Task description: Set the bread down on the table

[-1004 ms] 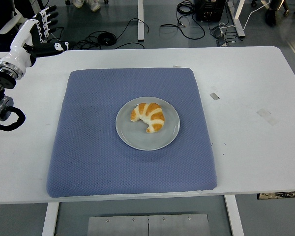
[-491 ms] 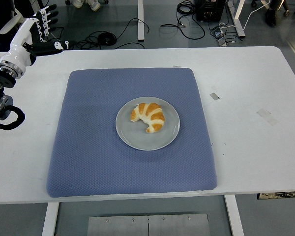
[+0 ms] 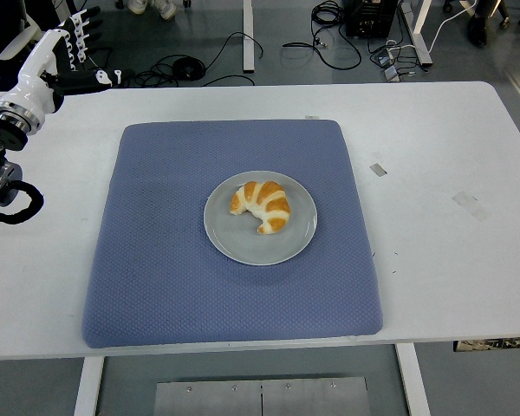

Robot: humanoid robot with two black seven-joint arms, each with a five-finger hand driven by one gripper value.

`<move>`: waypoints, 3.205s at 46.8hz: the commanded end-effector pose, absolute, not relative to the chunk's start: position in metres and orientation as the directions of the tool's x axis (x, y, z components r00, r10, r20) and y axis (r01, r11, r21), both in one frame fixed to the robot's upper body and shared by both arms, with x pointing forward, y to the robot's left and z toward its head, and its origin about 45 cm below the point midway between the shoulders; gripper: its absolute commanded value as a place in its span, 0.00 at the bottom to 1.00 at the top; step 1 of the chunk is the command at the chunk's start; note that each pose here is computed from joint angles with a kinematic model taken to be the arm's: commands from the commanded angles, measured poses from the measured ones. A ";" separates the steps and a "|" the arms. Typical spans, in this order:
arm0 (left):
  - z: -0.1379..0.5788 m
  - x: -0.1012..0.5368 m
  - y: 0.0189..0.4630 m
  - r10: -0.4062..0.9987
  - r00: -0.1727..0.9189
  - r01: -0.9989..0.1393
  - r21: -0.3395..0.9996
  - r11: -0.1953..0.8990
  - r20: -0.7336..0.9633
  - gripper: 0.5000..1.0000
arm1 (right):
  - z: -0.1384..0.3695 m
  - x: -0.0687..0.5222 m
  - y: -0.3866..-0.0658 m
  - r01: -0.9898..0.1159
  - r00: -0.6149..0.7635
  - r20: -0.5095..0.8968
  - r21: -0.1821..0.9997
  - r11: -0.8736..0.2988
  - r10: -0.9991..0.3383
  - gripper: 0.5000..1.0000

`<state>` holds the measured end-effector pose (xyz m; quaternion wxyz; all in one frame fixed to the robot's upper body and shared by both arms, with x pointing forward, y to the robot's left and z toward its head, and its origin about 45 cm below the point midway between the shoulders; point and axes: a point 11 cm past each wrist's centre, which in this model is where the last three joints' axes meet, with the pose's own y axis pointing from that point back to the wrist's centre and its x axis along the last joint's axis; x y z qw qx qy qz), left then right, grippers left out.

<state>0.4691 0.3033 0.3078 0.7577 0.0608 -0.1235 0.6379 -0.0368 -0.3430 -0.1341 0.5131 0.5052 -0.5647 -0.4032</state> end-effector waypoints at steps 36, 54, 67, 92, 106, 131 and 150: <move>0.350 0.449 0.195 0.646 0.395 -0.874 0.050 0.484 0.654 0.87 | -0.134 -0.037 -0.343 -0.157 0.037 0.172 0.974 0.164 -0.984 1.00; 0.321 0.427 0.156 0.353 0.363 -0.846 0.146 0.514 0.862 0.87 | -0.134 -0.037 -0.343 -0.157 0.037 0.172 0.974 0.164 -0.984 1.00; 0.313 0.420 0.132 0.351 0.385 -0.825 0.148 0.545 0.853 0.87 | -0.134 -0.037 -0.343 -0.157 0.037 0.172 0.974 0.164 -0.984 1.00; 0.277 0.399 0.110 0.182 0.400 -0.770 0.221 0.598 0.898 0.87 | -0.134 -0.037 -0.343 -0.157 0.037 0.172 0.974 0.164 -0.984 1.00; 0.259 0.392 0.112 0.084 0.410 -0.758 0.288 0.586 0.908 0.87 | -0.134 -0.037 -0.343 -0.158 0.037 0.172 0.974 0.164 -0.984 1.00; 0.261 0.391 0.096 0.010 0.440 -0.710 0.341 0.616 0.898 0.87 | -0.134 -0.037 -0.343 -0.157 0.037 0.172 0.974 0.164 -0.984 1.00; 0.253 0.393 0.096 -0.060 0.479 -0.677 0.412 0.609 0.876 0.78 | -0.134 -0.037 -0.343 -0.157 0.037 0.172 0.974 0.164 -0.984 1.00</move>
